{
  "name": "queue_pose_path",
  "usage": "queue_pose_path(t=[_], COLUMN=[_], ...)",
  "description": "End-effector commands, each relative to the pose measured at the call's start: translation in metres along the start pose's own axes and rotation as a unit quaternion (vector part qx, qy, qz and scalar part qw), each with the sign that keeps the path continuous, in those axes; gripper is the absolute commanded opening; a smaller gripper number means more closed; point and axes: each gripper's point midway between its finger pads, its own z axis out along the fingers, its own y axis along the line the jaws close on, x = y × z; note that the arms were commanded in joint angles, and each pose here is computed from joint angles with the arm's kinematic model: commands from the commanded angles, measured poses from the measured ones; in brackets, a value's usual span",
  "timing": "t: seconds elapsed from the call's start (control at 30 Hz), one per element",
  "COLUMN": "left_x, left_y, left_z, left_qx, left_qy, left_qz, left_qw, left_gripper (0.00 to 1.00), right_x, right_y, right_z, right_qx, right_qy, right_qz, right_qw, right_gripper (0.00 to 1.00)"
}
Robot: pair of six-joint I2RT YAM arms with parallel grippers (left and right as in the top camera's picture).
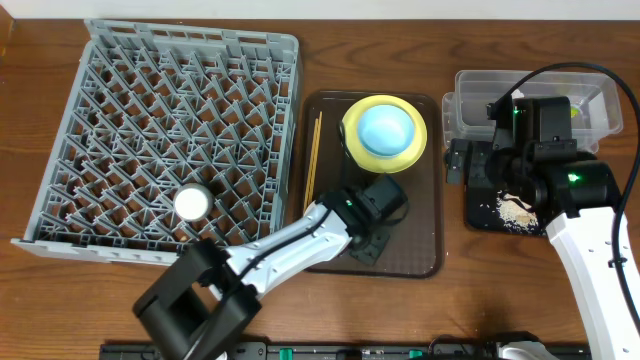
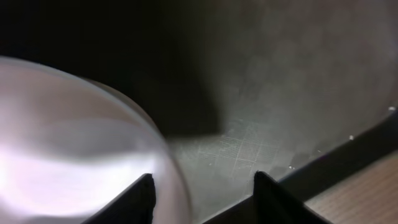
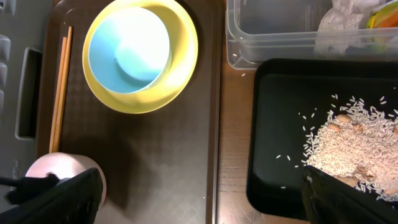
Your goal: Sort waste into correct bins and load items into the dishwasher
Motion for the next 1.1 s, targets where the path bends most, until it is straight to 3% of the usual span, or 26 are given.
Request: queue_pose_path(t=[0.0, 0.17, 0.33, 0.57, 0.63, 0.77, 0.87, 1.03, 1.07], left_x=[0.0, -0.005, -0.023, -0.066, -0.074, -0.077, -0.079, -0.076, -0.076], left_y=[0.0, -0.001, 0.008, 0.079, 0.09, 0.136, 0.156, 0.206, 0.213], left_z=[0.007, -0.005, -0.046, -0.169, -0.191, -0.209, -0.216, -0.226, -0.231], left_qx=[-0.008, -0.004, 0.001, -0.018, 0.007, 0.056, 0.156, 0.277, 0.325], left_qy=[0.006, -0.012, -0.065, -0.193, -0.222, -0.243, -0.255, -0.285, -0.299], left_qz=[-0.001, -0.001, -0.012, -0.08, -0.079, -0.144, -0.157, -0.207, -0.201], left_qw=[1.0, 1.0, 0.998, 0.978, 0.972, 0.958, 0.941, 0.894, 0.874], left_gripper=[0.3, 0.06, 0.06, 0.06, 0.06, 0.06, 0.06, 0.06, 0.06], right_x=[-0.001, -0.001, -0.001, -0.001, -0.001, -0.001, -0.001, 0.0, 0.0], right_y=[-0.005, -0.006, -0.006, -0.006, -0.006, -0.006, -0.006, -0.006, -0.006], right_z=[0.001, 0.001, 0.001, 0.001, 0.001, 0.001, 0.001, 0.001, 0.001], right_qx=[0.008, 0.008, 0.009, 0.01, 0.01, 0.01, 0.01, 0.01, 0.01], right_qy=[0.0, 0.0, 0.0, 0.0, 0.0, 0.0, 0.0, 0.002, 0.001], right_qz=[0.008, 0.008, 0.008, 0.008, 0.008, 0.008, 0.008, 0.008, 0.008], right_qw=[1.0, 1.0, 1.0, 1.0, 1.0, 1.0, 1.0, 1.0, 1.0], right_gripper=[0.99, 0.99, 0.99, 0.99, 0.99, 0.99, 0.99, 0.99, 0.99])
